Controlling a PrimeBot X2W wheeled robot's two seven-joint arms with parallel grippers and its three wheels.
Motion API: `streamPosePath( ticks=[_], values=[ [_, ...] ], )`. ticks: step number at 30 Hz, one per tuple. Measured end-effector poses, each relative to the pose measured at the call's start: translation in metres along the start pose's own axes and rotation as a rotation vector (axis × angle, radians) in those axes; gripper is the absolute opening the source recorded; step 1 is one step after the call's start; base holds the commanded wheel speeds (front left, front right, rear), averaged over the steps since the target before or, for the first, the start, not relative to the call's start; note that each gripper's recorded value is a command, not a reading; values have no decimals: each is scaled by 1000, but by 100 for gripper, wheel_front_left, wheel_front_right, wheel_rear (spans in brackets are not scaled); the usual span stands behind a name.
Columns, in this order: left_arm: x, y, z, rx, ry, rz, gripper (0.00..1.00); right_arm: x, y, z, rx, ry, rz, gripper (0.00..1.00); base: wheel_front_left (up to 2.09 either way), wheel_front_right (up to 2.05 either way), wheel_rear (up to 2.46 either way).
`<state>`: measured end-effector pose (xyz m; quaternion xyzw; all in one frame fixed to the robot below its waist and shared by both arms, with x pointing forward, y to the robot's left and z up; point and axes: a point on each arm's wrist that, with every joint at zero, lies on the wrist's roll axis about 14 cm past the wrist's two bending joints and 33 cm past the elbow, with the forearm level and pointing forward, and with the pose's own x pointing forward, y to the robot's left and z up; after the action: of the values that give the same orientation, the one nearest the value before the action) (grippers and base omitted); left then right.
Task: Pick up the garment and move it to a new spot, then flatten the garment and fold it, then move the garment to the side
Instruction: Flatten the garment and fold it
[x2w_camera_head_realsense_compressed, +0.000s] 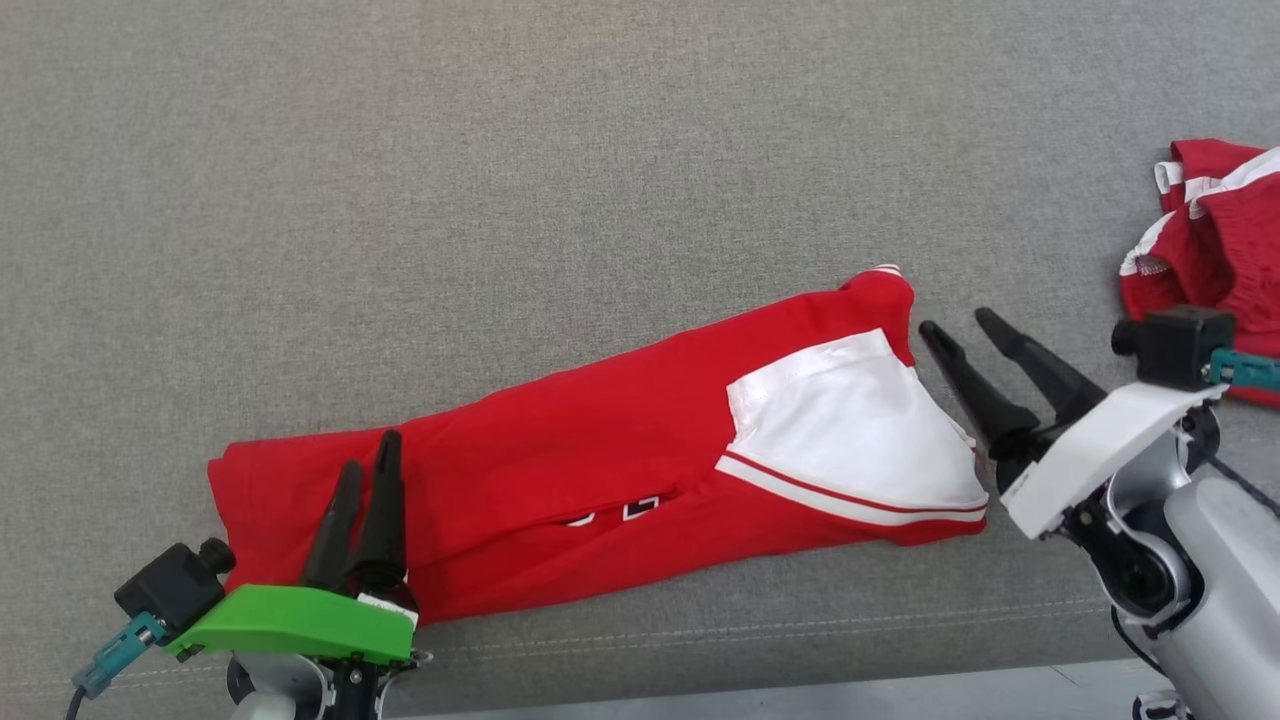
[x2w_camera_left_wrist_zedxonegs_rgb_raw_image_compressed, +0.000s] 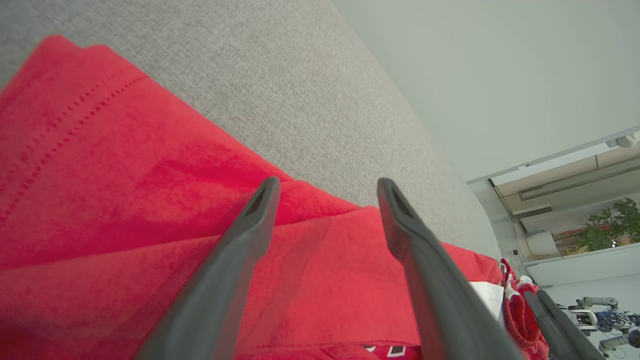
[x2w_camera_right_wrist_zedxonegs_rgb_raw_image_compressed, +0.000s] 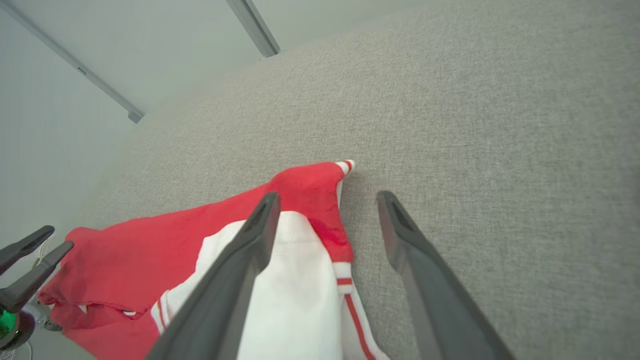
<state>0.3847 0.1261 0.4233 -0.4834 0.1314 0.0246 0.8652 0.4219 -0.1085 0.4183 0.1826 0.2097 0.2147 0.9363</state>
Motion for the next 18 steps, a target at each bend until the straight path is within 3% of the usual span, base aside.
streamPosePath(
  ticks=[6,18],
  values=[
    [1,-2,-2,-1,7,-7,100,-20,6,-38,58,96,0,100,0,0,0],
    [3,-2,-5,-5,15,-8,100,-29,-8,-55,142,143,-46,100,0,0,0]
  ],
)
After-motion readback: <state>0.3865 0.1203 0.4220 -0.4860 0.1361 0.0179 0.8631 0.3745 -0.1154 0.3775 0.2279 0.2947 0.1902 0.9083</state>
